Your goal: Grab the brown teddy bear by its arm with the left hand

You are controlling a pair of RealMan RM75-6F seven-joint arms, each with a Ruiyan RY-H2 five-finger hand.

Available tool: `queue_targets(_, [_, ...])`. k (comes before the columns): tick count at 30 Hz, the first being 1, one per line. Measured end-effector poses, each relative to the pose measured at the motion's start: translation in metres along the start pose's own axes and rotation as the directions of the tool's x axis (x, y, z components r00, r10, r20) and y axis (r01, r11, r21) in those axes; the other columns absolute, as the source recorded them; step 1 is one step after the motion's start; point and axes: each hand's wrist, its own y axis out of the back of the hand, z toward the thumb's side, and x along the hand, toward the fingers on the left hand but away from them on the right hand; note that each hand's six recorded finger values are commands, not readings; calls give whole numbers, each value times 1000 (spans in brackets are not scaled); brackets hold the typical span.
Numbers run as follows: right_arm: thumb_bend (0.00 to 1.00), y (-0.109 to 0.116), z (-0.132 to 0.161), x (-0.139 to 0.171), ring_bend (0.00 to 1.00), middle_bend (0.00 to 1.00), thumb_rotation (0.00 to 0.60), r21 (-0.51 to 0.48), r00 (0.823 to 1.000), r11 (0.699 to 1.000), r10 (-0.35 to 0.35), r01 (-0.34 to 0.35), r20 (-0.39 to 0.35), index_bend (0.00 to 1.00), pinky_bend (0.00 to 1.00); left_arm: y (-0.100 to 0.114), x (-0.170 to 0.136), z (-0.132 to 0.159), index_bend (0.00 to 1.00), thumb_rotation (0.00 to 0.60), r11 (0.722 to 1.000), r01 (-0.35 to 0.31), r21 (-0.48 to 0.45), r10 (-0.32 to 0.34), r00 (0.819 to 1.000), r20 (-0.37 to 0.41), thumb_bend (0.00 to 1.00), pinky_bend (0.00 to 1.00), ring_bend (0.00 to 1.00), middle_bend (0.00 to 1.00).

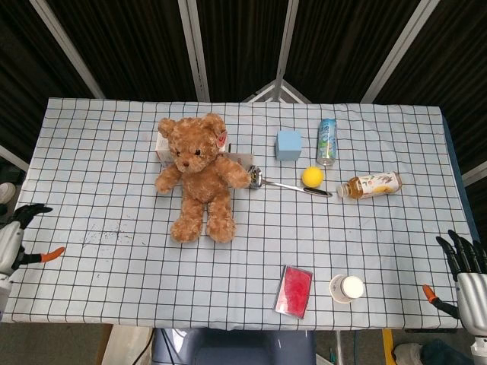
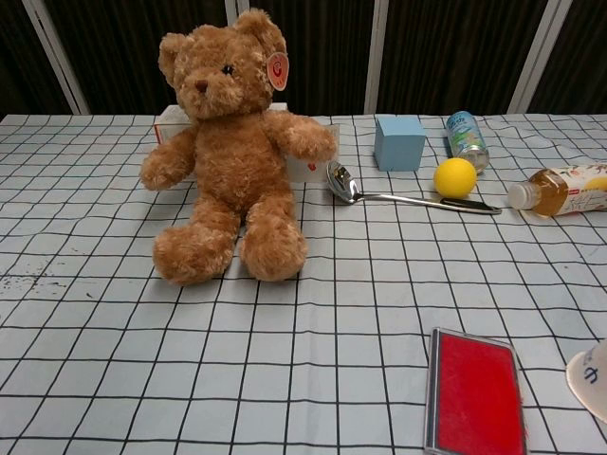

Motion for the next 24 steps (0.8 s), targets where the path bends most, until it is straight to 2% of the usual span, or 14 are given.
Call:
queue_targets(2, [218,0,-1,0,76,61,600,1,1000,1000,1,-1,4,117,0,-8,18,14,216,600,997,55,-61,-55,998,-2,251,0,0,87])
queue_targets(5, [218,0,-4,-1,76,61,600,0,1000,1000,1,-1,11,117,0,-17,43,36,216,600,983,92,-159,-93,996,2,246,0,0,75])
queue_targets(8, [218,-1,-6,-2,76,61,600,2,1000,1000,4,-4,18,117,0,-29,67,57,216,600,955,108,-275,-111,994,5,243,0,0,72])
queue_targets(13, [218,-3,-9,-3,76,62,600,2,1000,1000,13,-13,25,117,0,-54,102,85,216,600,916,101,-387,-104,994,15,241,0,0,88])
queue_targets(16, [217,-4,-9,-3,76,61,600,2,1000,1000,15,-15,26,117,0,-63,115,96,220,600,907,89,-411,-92,996,13,241,0,0,100])
queue_targets(24, [217,-6,-11,-5,76,61,600,2,999,1000,22,-23,32,117,0,-90,129,119,245,600,919,96,-383,-98,995,13,241,0,0,136])
